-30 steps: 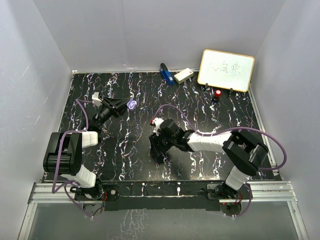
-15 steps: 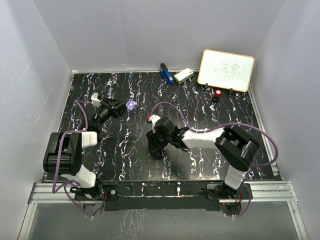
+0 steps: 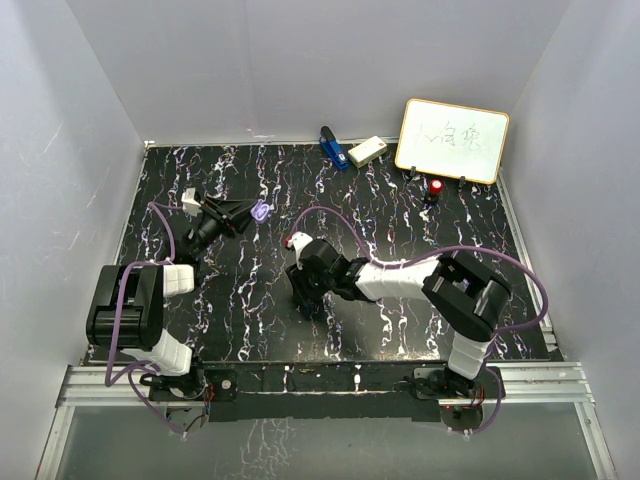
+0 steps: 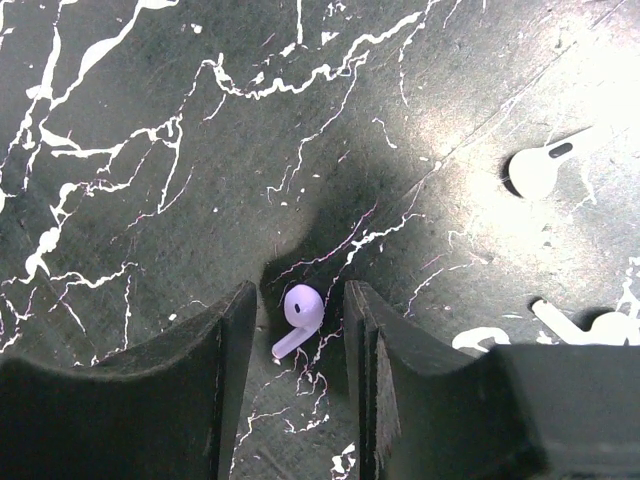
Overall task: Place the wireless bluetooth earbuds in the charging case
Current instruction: Pick up the earbud from the center of the board.
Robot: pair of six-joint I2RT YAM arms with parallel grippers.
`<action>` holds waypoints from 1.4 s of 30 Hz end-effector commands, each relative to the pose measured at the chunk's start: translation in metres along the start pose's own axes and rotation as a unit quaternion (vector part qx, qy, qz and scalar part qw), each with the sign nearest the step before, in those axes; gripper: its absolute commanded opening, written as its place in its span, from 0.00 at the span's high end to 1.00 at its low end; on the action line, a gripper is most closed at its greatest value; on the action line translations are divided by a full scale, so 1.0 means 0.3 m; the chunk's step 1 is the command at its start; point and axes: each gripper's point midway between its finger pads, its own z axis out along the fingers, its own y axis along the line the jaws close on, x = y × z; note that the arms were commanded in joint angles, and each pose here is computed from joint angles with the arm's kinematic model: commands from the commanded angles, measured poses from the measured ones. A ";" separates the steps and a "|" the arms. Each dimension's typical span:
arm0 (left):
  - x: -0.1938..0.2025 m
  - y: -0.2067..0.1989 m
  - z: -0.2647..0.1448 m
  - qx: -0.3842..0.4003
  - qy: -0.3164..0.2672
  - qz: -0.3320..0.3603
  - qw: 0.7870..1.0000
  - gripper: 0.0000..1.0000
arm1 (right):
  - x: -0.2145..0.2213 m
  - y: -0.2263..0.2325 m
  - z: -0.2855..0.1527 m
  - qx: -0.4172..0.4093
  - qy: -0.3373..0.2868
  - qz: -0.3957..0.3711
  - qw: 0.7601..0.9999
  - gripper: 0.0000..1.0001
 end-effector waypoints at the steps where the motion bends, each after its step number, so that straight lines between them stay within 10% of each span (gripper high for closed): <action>1: 0.015 -0.059 -0.024 0.027 0.006 0.019 0.999 1.00 | 0.006 -0.012 0.011 0.030 0.010 -0.013 0.999 0.62; 28: 0.021 -0.063 -0.042 0.024 0.001 0.024 0.999 1.00 | 0.073 -0.029 0.011 0.089 0.038 -0.039 0.995 0.72; 42: 0.021 -0.055 -0.041 0.021 0.002 0.023 1.000 1.00 | 0.039 -0.034 0.003 0.100 0.026 -0.046 0.994 0.98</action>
